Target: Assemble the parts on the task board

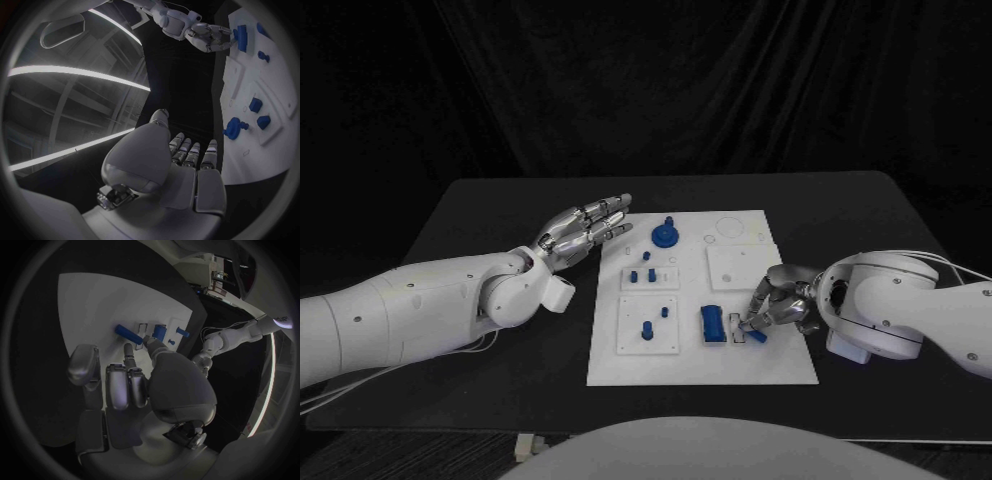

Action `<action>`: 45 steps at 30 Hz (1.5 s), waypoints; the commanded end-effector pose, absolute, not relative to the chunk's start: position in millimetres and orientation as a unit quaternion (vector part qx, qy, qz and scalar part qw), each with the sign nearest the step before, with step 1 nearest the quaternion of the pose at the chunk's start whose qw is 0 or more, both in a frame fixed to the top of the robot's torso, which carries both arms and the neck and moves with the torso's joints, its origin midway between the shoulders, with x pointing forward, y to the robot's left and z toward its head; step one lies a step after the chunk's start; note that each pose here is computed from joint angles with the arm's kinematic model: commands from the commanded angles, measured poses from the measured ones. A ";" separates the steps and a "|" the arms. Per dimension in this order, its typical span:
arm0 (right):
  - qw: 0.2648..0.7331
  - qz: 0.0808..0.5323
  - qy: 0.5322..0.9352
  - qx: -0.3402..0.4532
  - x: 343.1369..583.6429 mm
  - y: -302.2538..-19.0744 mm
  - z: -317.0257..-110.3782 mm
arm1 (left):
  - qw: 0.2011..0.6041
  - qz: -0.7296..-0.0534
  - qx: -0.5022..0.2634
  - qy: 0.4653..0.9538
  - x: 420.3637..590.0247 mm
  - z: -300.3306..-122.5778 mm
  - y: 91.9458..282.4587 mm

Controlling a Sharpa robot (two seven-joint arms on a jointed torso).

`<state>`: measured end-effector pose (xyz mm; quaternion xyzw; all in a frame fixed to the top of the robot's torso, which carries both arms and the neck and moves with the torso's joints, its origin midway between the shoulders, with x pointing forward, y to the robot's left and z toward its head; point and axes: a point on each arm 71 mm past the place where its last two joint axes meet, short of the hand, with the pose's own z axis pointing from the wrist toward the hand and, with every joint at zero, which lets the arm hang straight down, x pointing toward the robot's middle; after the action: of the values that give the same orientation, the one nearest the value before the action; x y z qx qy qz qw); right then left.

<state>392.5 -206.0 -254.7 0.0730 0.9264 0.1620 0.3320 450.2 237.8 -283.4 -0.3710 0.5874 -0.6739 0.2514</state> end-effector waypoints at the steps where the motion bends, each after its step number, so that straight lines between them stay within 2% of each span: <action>1: 0.330 0.165 0.927 0.060 390.4 -203.3 -257.8 | 0.245 -0.681 -0.371 0.582 449.5 -282.8 236.0; 24: 0.330 0.163 0.927 0.070 387.7 -198.3 -267.1 | 0.242 -0.681 -0.371 0.583 449.3 -283.5 235.6; 36: 0.347 0.167 0.919 0.088 389.4 -201.6 -265.9 | 0.241 -0.681 -0.372 0.583 449.0 -284.4 235.4; 45: 0.336 0.172 0.914 0.150 390.0 -209.1 -266.8 | 0.239 -0.681 -0.372 0.584 448.7 -285.5 235.3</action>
<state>389.8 -206.6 -265.8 0.1045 0.9196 0.1673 0.3397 449.1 237.1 -286.1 -0.3721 0.5896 -0.6738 0.2450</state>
